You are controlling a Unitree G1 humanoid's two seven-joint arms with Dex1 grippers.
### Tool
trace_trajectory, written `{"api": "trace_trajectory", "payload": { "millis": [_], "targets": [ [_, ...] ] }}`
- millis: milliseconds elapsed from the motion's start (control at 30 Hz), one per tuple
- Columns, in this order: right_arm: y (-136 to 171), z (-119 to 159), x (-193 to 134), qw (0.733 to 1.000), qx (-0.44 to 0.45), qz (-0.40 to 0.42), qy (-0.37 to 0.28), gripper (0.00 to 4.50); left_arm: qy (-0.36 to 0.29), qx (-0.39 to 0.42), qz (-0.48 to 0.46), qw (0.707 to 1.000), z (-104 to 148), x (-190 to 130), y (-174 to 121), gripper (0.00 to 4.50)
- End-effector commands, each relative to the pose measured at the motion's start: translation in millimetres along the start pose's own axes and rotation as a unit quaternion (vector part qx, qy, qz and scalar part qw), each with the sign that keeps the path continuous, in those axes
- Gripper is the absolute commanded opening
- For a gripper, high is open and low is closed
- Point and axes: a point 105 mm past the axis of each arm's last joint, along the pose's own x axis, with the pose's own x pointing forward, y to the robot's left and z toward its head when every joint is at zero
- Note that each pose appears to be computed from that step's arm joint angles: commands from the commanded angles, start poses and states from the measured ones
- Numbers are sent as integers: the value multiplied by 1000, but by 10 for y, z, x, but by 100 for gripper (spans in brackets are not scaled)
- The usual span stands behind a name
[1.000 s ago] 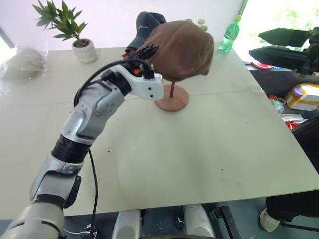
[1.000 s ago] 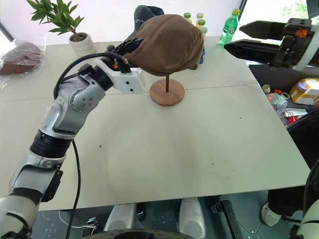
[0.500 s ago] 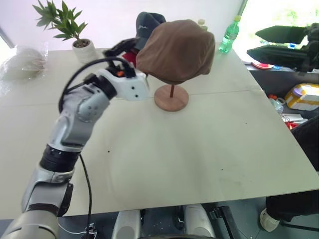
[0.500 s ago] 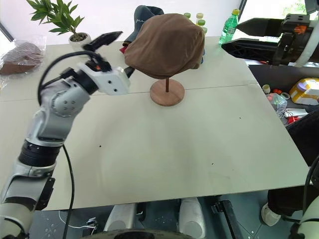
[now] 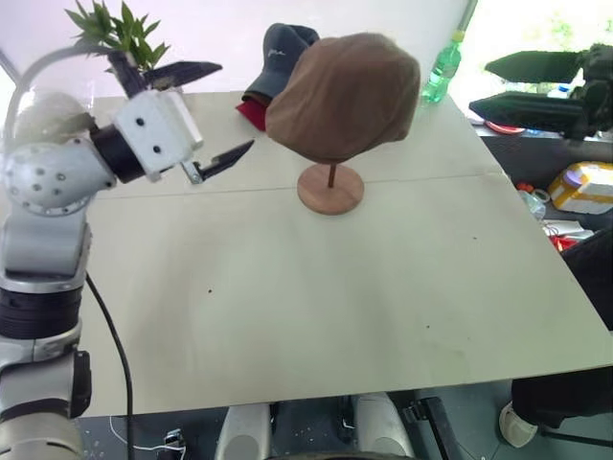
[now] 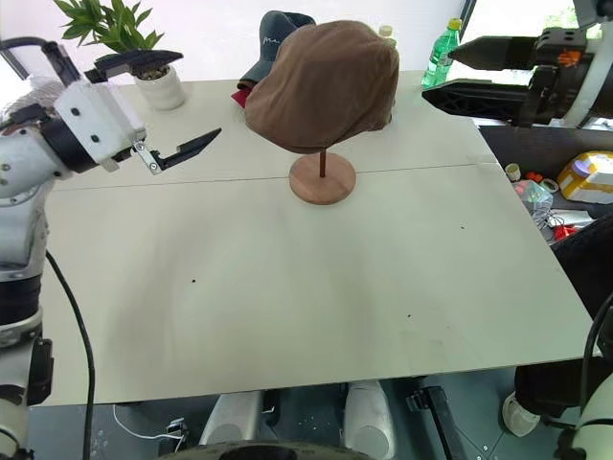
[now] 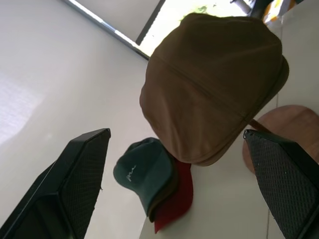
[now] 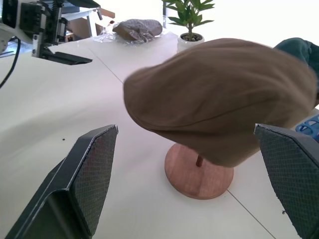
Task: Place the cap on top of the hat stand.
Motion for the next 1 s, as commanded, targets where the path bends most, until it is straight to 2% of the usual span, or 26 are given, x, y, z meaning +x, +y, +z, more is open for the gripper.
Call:
{"api": "trace_trajectory", "payload": {
  "millis": [33,100,233,367,433,533,633,800,1000],
  "targets": [
    [95,148,30,998,-62,1,-3,450,7,-109,-39,993,33,-161,128,448],
    [150,150,79,997,-82,4,5,450,21,-195,-64,978,11,-258,194,448],
    [378,160,253,988,-149,26,22,450,9,-340,-101,935,140,-540,566,448],
    [566,92,461,974,-221,30,43,450,-3,-415,-160,895,351,-798,756,448],
    [640,-2,567,959,-276,30,55,450,-8,-430,-181,884,424,-886,809,448],
    [662,-119,736,938,-340,13,62,450,8,-447,-183,875,405,-912,876,448],
    [716,-221,992,918,-394,1,39,450,33,-436,-180,881,316,-917,888,448],
    [691,-311,1299,864,-502,-36,10,450,51,-427,-170,887,178,-901,902,448],
    [650,-412,1499,802,-594,-65,-5,450,36,-411,-166,896,199,-853,956,448]
  ]
}}
